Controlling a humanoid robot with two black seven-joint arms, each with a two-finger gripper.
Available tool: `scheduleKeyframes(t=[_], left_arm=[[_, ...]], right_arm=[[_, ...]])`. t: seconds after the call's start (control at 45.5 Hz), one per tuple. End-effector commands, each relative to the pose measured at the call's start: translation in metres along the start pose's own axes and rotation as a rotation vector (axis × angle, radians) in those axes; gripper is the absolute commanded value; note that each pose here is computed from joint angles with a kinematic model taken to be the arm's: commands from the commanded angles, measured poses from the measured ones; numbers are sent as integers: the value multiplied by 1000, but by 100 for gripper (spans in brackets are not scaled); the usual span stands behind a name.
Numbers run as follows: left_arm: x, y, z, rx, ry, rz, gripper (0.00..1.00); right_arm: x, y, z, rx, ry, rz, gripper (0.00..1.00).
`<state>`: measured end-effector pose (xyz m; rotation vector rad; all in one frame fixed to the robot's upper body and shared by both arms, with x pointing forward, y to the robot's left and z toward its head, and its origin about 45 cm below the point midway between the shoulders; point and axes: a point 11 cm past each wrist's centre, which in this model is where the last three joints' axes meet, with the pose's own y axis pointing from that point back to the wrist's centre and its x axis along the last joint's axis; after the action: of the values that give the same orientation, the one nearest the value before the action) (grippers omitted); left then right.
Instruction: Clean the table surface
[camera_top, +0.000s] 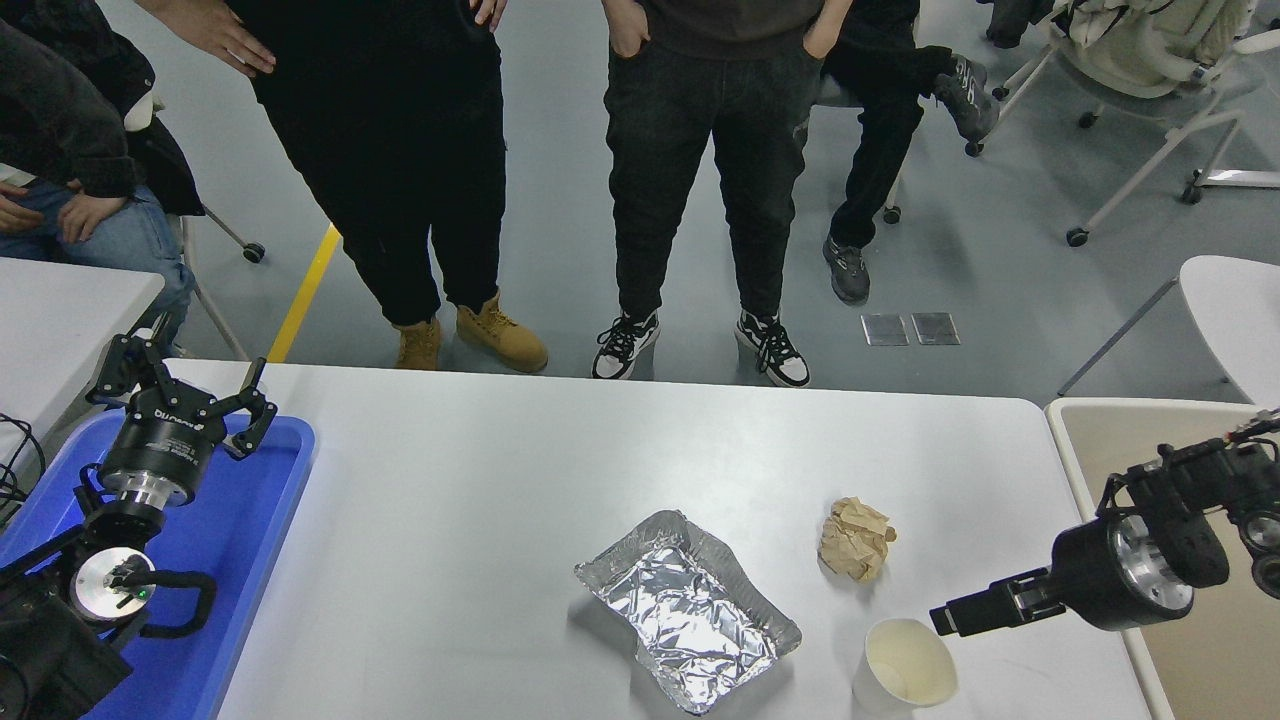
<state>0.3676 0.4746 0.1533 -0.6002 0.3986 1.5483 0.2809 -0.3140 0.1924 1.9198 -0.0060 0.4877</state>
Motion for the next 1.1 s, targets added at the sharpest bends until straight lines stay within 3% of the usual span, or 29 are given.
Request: scheduleKeyframes(t=[0.0, 0.901, 1.077], left_arm=[[0, 0, 0, 0, 0, 0, 100], [0, 0, 0, 0, 0, 0, 100], [0, 0, 0, 0, 0, 0, 100]], right_arm=[[-1, -16, 6, -22, -15, -15, 94], [-23, -44, -3, -27, -21, -76, 94], [-25, -50, 2, -49, -3, -84, 86]])
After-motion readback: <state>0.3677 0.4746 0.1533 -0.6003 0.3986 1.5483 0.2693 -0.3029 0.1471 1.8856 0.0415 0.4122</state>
